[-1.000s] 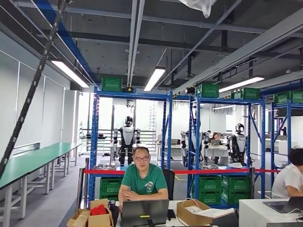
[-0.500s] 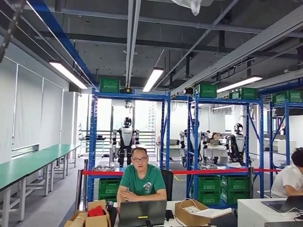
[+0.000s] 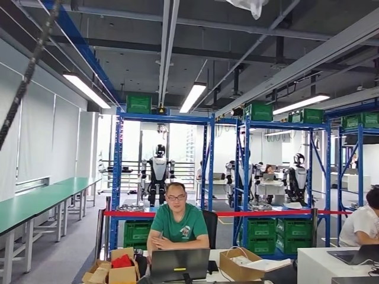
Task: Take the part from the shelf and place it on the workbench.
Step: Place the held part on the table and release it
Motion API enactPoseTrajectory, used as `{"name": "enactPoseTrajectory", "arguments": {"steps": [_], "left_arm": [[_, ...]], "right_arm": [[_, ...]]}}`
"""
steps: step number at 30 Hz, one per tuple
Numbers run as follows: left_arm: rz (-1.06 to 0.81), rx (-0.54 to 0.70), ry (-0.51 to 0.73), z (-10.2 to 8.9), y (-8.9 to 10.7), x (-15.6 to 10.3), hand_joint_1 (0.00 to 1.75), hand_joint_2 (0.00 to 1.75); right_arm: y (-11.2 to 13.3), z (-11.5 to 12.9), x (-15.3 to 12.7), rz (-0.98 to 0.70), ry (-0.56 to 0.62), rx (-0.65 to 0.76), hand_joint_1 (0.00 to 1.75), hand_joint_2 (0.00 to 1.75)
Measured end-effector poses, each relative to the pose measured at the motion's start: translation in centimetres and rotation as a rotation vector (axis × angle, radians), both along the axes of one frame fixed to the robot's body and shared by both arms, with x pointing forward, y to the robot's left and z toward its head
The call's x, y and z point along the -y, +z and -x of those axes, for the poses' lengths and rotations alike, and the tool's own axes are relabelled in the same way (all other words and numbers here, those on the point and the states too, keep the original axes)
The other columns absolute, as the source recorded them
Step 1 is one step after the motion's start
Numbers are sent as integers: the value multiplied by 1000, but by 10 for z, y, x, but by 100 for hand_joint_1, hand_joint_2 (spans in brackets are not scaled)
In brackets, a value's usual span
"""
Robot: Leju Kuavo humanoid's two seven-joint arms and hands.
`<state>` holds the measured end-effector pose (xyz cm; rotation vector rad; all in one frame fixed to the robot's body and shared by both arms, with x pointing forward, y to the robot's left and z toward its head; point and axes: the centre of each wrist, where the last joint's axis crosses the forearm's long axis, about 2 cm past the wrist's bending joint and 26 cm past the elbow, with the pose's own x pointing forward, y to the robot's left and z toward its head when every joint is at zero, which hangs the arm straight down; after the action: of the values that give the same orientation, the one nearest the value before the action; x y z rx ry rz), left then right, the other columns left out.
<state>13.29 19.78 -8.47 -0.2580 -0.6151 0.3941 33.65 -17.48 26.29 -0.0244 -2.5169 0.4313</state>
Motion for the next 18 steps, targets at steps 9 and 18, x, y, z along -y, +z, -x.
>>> {"name": "enactPoseTrajectory", "arguments": {"steps": [9, 18], "left_arm": [[0, 5, 0, 0, 0, 0, 0, 175], [0, 12, -2, -1, 1, 1, 0, 175]], "right_arm": [[-3, 1, 4, 13, -8, -2, 175, 175], [0, 1, 3, 15, -5, 9, 175, 175]]}}
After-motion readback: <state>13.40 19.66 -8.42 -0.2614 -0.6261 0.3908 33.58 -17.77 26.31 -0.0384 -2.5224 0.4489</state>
